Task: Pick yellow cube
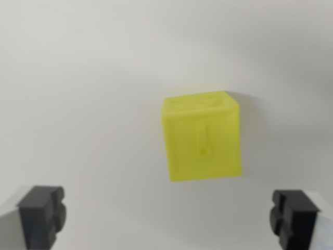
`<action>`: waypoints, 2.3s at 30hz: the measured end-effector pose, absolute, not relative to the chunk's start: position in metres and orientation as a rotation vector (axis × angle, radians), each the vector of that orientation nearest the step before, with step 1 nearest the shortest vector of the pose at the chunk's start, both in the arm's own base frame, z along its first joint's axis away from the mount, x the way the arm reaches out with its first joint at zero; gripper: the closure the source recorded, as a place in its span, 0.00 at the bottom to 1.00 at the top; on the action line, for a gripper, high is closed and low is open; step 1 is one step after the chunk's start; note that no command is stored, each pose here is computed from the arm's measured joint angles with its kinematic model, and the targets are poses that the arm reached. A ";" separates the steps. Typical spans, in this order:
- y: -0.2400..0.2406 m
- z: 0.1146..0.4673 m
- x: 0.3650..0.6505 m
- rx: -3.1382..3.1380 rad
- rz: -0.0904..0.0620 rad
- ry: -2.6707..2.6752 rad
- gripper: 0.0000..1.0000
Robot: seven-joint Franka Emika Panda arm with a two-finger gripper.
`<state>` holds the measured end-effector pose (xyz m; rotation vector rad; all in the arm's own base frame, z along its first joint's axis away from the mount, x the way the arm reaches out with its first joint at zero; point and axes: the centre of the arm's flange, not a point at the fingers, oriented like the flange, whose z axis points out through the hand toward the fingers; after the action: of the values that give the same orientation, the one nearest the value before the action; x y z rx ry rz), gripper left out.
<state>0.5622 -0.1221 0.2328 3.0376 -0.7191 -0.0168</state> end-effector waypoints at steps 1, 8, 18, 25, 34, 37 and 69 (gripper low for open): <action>-0.123 0.230 0.562 3.040 -0.016 -0.711 0.00; -0.130 0.213 0.562 3.058 -0.013 -0.652 0.00; -0.140 0.188 0.561 3.081 -0.009 -0.568 0.00; -0.147 0.170 0.561 3.096 -0.006 -0.509 0.00; -0.149 0.148 0.561 3.100 -0.005 -0.493 0.00; -0.149 0.140 0.561 3.101 -0.005 -0.490 0.00; -0.151 0.143 0.561 3.106 -0.002 -0.478 1.00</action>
<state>0.5606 -0.1506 0.1427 3.1058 -0.4776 -0.0018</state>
